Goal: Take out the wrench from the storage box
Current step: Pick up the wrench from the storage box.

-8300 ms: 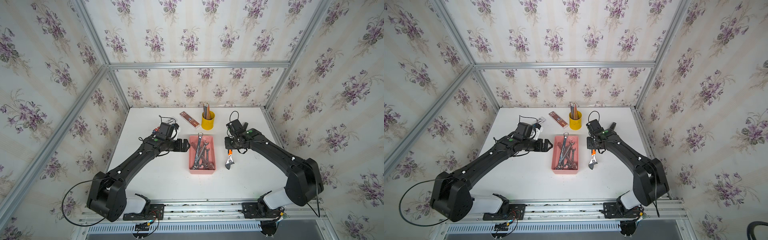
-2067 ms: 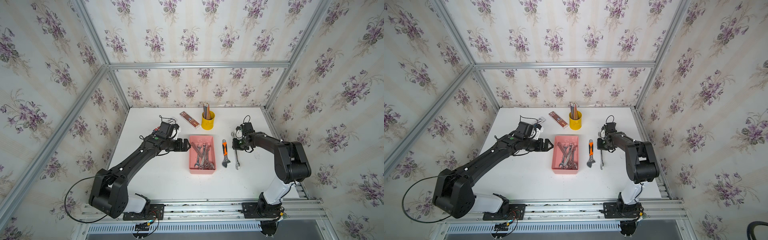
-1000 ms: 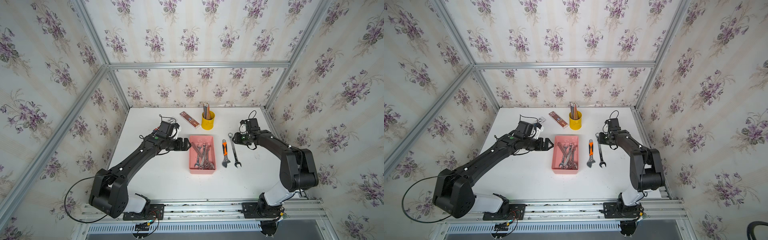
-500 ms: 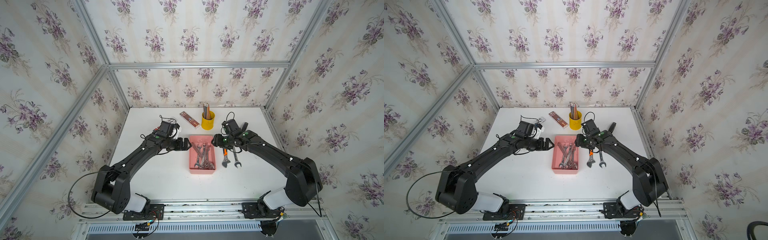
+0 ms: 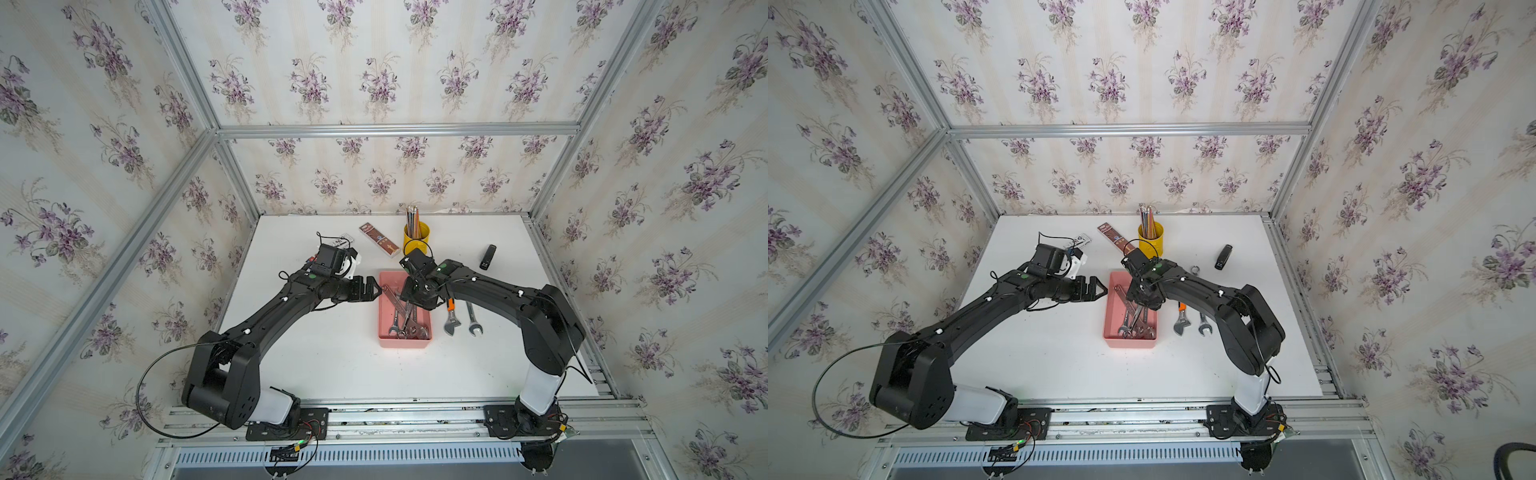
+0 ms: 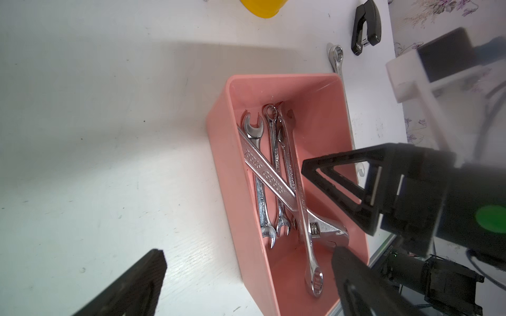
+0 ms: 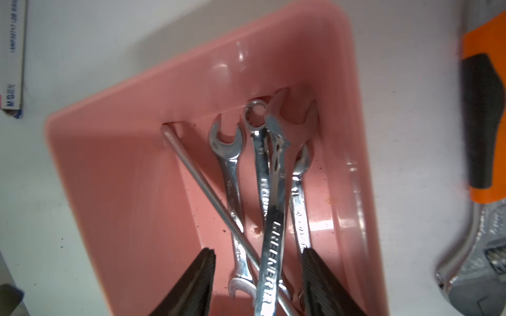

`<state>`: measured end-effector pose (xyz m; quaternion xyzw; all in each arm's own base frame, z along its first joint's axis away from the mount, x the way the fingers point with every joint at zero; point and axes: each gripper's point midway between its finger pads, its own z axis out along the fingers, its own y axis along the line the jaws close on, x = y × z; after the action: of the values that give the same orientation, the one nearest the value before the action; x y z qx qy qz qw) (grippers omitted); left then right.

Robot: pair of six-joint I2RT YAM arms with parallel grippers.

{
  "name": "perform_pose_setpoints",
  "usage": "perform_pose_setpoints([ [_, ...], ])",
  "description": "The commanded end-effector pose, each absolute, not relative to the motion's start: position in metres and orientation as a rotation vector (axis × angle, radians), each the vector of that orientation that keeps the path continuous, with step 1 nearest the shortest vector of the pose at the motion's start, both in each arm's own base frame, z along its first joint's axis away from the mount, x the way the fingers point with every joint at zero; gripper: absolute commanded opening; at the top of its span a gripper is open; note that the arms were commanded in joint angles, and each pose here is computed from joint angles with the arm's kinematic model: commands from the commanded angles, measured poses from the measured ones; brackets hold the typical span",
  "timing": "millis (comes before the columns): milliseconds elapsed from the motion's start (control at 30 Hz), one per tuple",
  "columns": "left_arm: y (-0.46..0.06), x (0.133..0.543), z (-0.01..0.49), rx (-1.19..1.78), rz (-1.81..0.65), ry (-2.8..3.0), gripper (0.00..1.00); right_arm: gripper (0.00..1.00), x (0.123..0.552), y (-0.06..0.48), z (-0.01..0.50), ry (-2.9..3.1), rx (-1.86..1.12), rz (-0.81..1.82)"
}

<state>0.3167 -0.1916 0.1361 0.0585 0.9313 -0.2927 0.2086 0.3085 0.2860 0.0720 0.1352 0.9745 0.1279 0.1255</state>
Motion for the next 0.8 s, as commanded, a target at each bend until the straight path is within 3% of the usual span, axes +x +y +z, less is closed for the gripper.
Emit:
perform_pose_setpoints([
  [0, -0.193, 0.318, 0.138, 0.172, -0.827, 2.572, 0.99, 0.51, 0.306, 0.281, 0.059, 2.855, 0.496, 0.315],
  [600, -0.189, 0.31, 0.14, 0.171, -0.836, 2.555, 0.99, 0.33, 0.307, 0.293, 0.024, 2.909, 0.546, 0.326],
  [767, -0.187, 0.309, 0.138, 0.164, -0.835, 2.558, 0.99, 0.23, 0.311, 0.294, 0.032, 2.883, 0.545, 0.337],
])
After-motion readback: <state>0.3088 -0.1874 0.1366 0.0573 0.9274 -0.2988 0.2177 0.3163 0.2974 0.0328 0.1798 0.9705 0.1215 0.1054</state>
